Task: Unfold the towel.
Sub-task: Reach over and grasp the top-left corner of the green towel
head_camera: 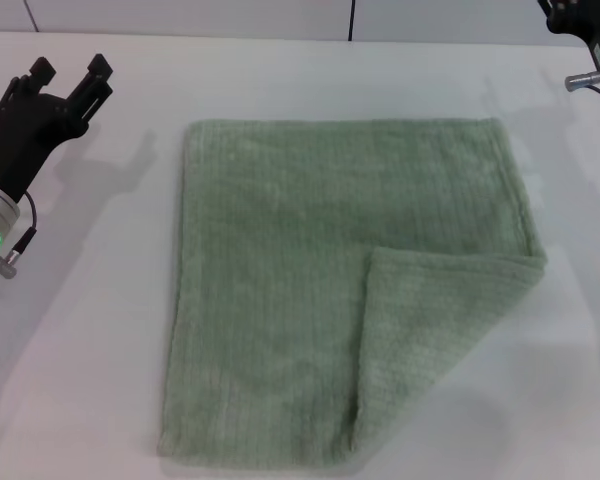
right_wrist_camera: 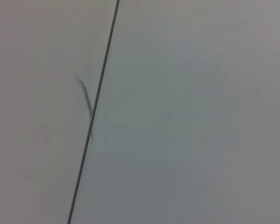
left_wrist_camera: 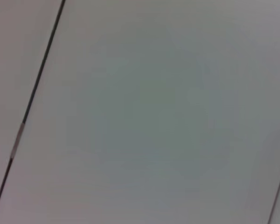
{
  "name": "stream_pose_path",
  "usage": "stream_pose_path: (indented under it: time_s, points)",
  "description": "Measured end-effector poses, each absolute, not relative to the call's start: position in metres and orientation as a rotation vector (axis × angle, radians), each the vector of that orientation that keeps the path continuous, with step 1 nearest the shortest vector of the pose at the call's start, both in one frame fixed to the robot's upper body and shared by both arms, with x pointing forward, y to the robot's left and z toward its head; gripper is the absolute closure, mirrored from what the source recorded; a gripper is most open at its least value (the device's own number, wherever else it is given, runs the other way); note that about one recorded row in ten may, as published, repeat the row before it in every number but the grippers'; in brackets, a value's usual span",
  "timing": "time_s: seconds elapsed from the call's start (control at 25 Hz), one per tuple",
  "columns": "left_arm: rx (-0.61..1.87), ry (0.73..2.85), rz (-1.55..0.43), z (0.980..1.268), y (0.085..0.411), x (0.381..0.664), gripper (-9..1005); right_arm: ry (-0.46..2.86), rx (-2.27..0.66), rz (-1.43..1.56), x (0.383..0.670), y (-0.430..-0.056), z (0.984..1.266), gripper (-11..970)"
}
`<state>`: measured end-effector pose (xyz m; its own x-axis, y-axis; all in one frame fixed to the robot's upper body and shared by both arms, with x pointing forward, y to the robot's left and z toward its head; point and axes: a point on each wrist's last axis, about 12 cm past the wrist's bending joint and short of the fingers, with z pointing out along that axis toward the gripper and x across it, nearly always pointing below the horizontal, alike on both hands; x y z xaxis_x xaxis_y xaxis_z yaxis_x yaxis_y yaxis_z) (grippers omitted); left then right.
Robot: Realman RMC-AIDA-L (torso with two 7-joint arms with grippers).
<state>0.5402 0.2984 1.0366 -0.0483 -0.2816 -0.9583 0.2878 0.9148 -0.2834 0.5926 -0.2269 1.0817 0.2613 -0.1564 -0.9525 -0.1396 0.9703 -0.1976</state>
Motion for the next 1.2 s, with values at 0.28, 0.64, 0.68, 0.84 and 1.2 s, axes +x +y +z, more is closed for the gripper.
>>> stream_pose_path:
  time_s: [0.28,0.64,0.68,0.84,1.2]
  points:
    - [0.020,1.564,-0.491,1.036,0.296,0.540,179,1.311,-0.260,-0.012,0.593,-0.227,1.082,174]
    - [0.092,1.597,-0.572,1.037,0.284,0.543,184,1.299,-0.255,-0.013,0.592,-0.228,1.083,175]
    - [0.127,1.602,-0.585,1.037,0.278,0.544,184,1.299,-0.255,-0.013,0.592,-0.228,1.083,175]
    - [0.203,1.626,-0.605,1.036,0.266,0.546,186,1.291,-0.252,-0.014,0.591,-0.228,1.084,175]
    - [0.293,1.706,-0.598,1.028,0.251,0.551,440,1.283,-0.246,-0.006,0.589,-0.228,1.084,175]
